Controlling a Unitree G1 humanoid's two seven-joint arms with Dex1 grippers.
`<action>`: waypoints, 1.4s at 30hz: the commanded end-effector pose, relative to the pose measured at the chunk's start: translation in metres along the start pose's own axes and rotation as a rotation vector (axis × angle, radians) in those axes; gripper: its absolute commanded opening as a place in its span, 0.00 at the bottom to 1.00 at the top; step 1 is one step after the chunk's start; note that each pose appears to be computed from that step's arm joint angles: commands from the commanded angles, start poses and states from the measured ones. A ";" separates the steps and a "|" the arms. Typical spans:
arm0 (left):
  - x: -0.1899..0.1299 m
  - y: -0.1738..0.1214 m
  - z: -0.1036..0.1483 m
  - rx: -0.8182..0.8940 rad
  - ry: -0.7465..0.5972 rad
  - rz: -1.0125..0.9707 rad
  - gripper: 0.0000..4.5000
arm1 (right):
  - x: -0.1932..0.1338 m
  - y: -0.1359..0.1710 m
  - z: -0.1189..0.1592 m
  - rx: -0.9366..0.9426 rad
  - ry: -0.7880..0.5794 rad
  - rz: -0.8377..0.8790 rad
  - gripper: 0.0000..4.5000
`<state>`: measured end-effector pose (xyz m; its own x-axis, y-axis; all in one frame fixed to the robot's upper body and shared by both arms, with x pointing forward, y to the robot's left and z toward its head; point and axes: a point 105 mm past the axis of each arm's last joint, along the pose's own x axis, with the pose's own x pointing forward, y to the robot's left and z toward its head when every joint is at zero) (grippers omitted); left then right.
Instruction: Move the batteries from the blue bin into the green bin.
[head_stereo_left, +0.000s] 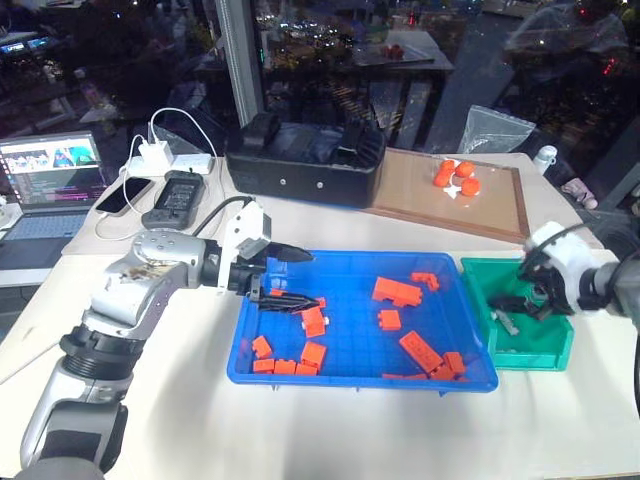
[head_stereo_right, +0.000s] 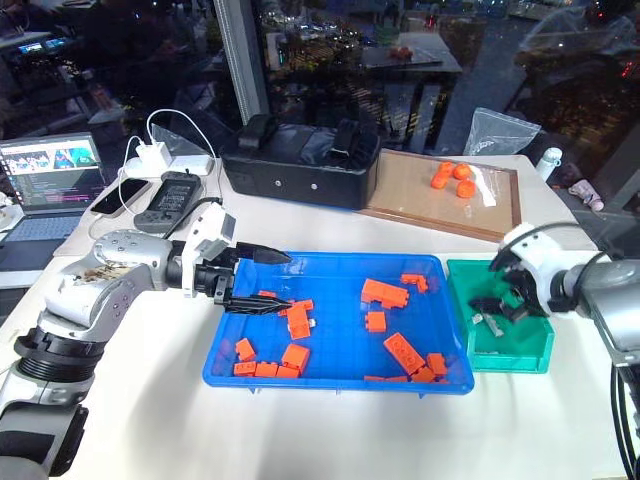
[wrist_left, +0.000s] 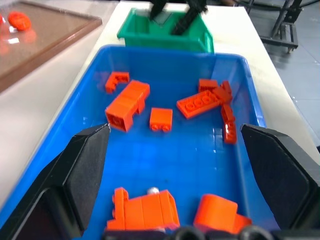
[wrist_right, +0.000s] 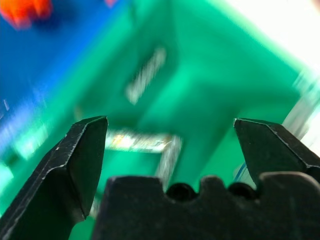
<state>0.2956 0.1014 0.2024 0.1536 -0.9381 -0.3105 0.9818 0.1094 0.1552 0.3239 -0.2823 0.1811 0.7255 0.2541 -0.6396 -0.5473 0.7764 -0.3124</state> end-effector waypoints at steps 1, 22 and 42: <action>-0.021 0.008 -0.002 0.048 0.055 0.086 1.00 | -0.001 0.023 0.058 -0.106 -0.150 0.038 0.99; -0.068 -0.001 -0.012 -0.013 0.159 0.212 1.00 | 0.091 0.234 0.109 0.114 -0.075 0.409 0.99; -0.061 0.005 -0.012 -0.015 0.144 0.211 1.00 | 0.094 0.174 0.100 0.058 -0.067 0.248 0.16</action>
<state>0.2908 0.1667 0.2023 0.3678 -0.8272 -0.4249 0.9298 0.3216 0.1789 0.3395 -0.0642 0.1188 0.5751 0.4512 -0.6824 -0.6799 0.7275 -0.0919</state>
